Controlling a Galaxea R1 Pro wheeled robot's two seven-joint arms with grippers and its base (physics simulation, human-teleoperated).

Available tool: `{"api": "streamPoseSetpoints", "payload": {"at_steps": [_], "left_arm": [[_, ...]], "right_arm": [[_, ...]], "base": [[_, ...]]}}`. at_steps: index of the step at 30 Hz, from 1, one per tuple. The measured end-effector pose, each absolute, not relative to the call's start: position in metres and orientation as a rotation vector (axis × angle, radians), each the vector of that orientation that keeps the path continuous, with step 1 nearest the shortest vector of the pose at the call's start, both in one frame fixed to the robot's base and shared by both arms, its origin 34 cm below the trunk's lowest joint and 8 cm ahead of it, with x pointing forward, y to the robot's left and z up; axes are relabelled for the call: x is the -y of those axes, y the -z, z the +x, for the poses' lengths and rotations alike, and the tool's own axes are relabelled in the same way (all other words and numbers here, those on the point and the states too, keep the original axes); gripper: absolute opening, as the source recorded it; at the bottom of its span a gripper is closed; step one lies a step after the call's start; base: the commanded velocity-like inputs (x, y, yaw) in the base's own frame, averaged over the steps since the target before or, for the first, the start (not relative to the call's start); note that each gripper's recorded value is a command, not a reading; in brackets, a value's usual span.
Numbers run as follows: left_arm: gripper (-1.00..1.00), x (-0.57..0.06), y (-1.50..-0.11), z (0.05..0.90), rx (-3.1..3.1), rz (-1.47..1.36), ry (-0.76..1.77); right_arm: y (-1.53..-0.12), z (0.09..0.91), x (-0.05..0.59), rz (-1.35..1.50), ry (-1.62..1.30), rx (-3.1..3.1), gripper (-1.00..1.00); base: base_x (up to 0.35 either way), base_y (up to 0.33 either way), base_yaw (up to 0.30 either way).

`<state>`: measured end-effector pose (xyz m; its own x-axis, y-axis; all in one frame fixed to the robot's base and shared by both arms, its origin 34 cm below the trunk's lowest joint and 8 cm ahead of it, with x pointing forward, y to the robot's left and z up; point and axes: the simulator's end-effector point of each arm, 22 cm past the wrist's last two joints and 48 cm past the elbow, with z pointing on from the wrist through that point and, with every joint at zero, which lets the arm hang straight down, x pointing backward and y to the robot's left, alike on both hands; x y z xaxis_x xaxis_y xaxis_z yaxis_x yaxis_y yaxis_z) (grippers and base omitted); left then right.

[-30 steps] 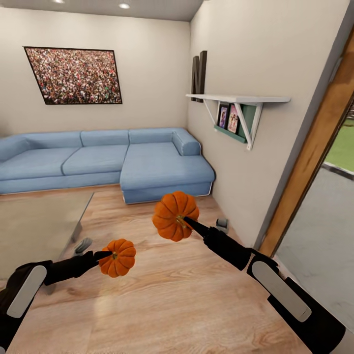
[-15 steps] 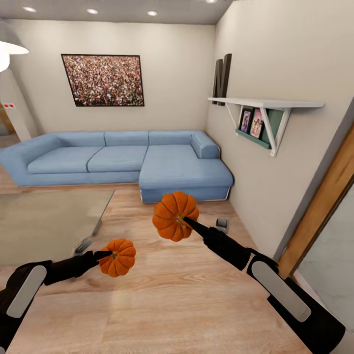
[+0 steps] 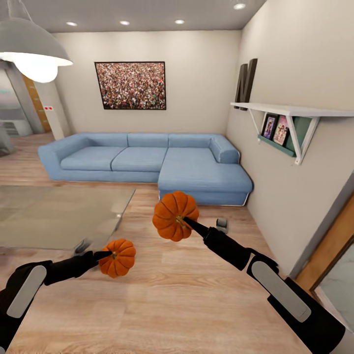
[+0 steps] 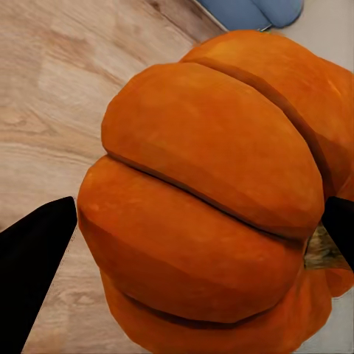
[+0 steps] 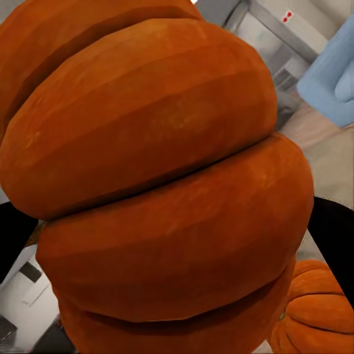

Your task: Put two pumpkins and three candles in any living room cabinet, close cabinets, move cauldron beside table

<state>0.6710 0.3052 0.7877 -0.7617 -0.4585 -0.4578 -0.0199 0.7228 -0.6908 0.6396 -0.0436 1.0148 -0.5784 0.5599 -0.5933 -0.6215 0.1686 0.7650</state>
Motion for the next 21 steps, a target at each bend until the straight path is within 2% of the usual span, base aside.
{"api": "streamPoseSetpoints", "payload": {"at_steps": [21], "left_arm": [[-1.00, -0.305, -0.834, 0.672, -2.280, -0.349, 0.912]], "right_arm": [[-1.052, 0.641, 0.047, -0.063, -1.574, -1.508, -1.00]], "base": [[0.000, 0.000, 0.239]]}}
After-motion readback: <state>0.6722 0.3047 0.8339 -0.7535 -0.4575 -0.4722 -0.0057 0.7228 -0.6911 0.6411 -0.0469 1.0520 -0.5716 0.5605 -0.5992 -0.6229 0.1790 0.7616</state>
